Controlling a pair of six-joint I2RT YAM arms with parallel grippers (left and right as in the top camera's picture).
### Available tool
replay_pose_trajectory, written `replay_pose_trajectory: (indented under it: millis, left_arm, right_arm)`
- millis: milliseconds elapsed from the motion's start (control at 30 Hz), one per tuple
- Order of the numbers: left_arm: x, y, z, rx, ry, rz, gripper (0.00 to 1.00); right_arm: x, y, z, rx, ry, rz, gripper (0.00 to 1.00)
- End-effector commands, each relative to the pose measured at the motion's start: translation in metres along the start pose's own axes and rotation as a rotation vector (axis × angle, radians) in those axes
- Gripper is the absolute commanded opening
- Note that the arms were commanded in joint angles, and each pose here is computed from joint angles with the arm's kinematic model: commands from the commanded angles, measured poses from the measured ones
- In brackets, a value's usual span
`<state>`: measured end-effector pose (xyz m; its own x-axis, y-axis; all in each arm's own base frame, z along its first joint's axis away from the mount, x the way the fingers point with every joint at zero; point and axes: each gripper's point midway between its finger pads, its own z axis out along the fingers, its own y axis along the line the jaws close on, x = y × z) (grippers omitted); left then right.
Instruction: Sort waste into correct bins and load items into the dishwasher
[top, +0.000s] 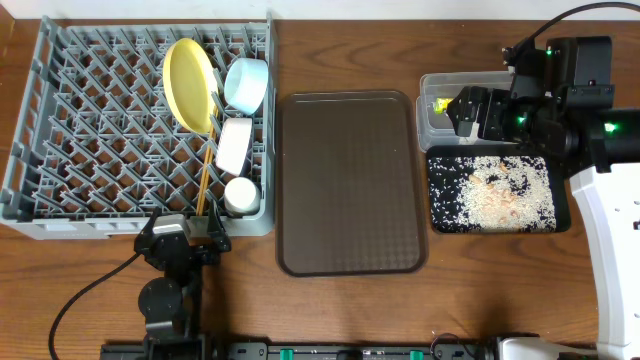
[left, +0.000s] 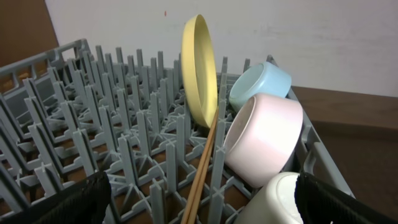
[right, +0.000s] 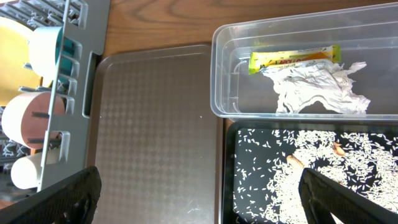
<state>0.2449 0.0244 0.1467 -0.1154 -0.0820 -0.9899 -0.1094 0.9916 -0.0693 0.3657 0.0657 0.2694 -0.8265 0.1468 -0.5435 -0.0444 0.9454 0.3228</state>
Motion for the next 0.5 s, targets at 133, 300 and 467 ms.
replay_pose_trajectory:
  millis: [133, 300, 467]
  left_arm:
    - [0.0174, 0.0037, 0.0006, -0.020, 0.063, -0.004, 0.95]
    - [0.0174, 0.0037, 0.0006, -0.020, 0.063, -0.004, 0.95]
    - [0.0174, 0.0036, 0.0006, -0.019, 0.063, -0.004, 0.95]
  right_arm:
    - [-0.0015, -0.0044, -0.0005, 0.009, -0.003, 0.019, 0.99]
    - [-0.0015, -0.0044, -0.0005, 0.009, -0.003, 0.019, 0.99]
    - [-0.0017, -0.0056, -0.0005, 0.016, -0.004, 0.009, 0.99]
